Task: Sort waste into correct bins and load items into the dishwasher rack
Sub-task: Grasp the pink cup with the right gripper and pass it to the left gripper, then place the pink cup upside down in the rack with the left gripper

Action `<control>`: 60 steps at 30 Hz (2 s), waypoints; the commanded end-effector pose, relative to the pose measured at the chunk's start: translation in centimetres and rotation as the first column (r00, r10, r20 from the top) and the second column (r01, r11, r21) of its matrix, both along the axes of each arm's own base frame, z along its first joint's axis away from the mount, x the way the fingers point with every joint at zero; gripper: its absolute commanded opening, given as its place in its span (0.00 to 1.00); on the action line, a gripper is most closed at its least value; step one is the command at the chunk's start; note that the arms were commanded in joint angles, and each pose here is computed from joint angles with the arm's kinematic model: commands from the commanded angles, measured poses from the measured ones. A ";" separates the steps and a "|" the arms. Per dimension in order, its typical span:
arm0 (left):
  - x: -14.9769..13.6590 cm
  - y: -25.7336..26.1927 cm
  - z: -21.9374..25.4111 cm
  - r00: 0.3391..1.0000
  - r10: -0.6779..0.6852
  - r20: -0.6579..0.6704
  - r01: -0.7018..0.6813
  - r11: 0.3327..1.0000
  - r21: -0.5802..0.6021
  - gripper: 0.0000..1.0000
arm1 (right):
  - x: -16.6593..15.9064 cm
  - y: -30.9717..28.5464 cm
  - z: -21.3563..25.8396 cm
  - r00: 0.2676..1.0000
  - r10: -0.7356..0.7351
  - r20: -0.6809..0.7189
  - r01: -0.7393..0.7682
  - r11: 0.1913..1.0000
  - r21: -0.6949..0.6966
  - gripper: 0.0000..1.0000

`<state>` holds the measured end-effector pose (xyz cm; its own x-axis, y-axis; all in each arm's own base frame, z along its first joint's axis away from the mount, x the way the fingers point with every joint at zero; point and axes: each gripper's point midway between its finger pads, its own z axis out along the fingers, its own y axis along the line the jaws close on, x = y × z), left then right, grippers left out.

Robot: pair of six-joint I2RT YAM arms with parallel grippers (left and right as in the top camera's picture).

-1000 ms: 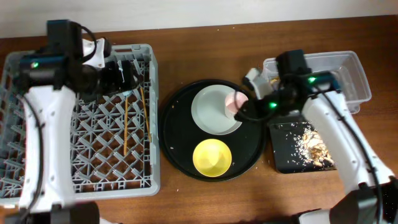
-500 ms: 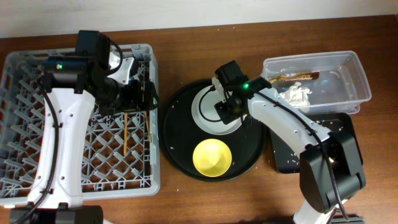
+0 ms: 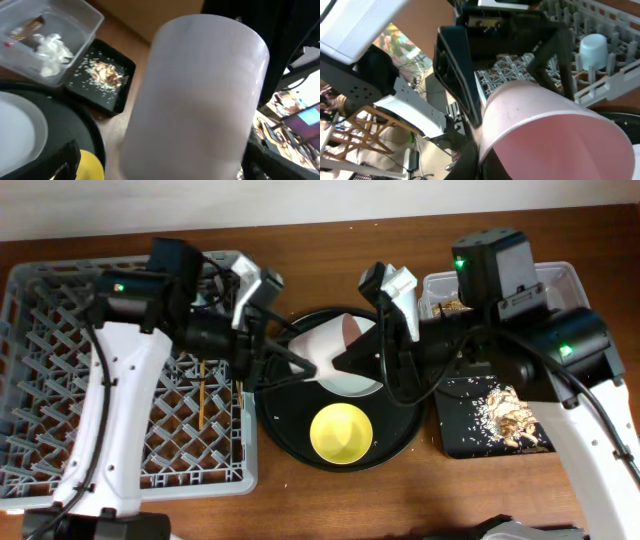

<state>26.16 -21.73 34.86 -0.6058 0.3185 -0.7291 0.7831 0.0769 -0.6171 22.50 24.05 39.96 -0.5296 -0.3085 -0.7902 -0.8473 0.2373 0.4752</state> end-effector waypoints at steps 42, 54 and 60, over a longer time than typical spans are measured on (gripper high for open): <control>8.4 23.9 -12.1 0.391 0.904 0.174 -0.564 0.086 0.821 0.29 | 2.9 -5.5 -18.3 0.900 -0.281 -0.331 0.116 0.890 -0.440 0.24; 12.1 23.4 -20.3 0.368 0.916 0.162 -0.632 0.119 0.766 0.30 | 3.0 -5.7 -18.8 0.901 -0.289 -0.323 0.121 0.884 -0.452 0.29; 9.7 23.2 -21.1 0.381 0.918 0.113 -0.551 0.127 0.825 0.29 | 3.0 -5.7 -18.8 0.900 -0.289 -0.326 0.119 0.883 -0.454 0.29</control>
<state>36.85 1.85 14.22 -0.9377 -0.2336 -0.2571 -0.1905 0.9648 -0.1815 25.49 18.41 21.26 -0.8432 -0.4112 -0.3463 -0.5374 0.6262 0.5649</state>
